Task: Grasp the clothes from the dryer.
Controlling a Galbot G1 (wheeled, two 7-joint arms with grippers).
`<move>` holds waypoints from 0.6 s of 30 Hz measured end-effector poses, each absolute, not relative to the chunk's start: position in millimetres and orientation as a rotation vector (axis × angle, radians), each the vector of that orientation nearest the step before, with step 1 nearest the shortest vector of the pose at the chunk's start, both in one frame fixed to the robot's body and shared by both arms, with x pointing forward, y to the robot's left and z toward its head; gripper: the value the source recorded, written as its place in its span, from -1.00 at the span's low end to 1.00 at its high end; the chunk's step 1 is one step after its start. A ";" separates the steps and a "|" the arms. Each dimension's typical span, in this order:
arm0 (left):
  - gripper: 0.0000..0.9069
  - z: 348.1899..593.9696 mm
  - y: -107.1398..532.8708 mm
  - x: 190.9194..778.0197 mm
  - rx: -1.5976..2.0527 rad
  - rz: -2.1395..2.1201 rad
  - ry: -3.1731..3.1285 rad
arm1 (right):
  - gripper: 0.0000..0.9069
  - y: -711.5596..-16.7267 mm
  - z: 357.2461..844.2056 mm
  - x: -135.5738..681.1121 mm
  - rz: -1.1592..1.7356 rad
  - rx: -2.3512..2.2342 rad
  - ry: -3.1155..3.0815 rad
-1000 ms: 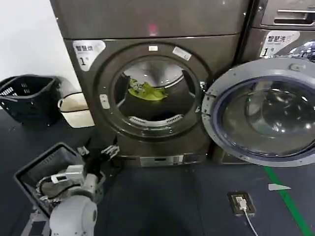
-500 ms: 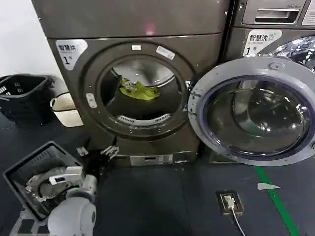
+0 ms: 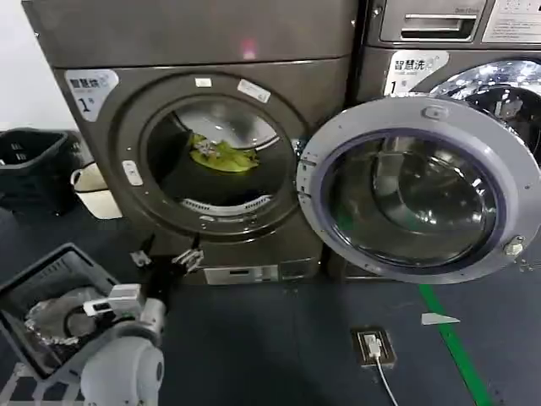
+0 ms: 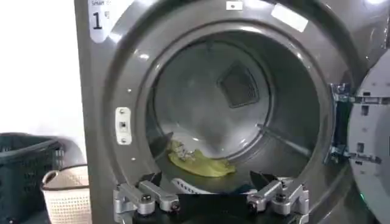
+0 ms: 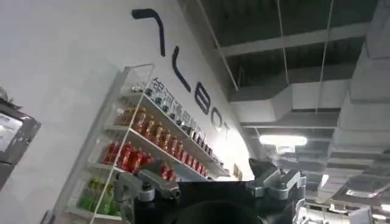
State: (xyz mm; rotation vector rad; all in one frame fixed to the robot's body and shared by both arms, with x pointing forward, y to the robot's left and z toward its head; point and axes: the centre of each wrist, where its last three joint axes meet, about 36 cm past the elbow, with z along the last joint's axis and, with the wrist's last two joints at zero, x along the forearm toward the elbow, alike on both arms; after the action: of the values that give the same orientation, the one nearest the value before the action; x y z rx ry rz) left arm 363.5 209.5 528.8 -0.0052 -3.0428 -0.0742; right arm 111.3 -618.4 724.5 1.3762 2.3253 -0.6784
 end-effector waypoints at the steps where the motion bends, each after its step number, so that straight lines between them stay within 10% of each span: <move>1: 1.00 528.8 209.5 363.4 -0.005 -0.074 -3.043 | 1.00 -618.4 724.5 111.3 -0.679 1.376 2.326; 18: 1.00 531.0 211.0 359.9 -0.005 -0.071 -3.049 | 1.00 -617.0 724.2 113.3 -0.700 1.320 2.304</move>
State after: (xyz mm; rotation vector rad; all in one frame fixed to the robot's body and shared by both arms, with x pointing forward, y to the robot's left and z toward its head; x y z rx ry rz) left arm 359.9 211.0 531.0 -0.0045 -3.0486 -0.0714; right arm 113.3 -617.0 724.2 1.3200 2.3035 -0.6999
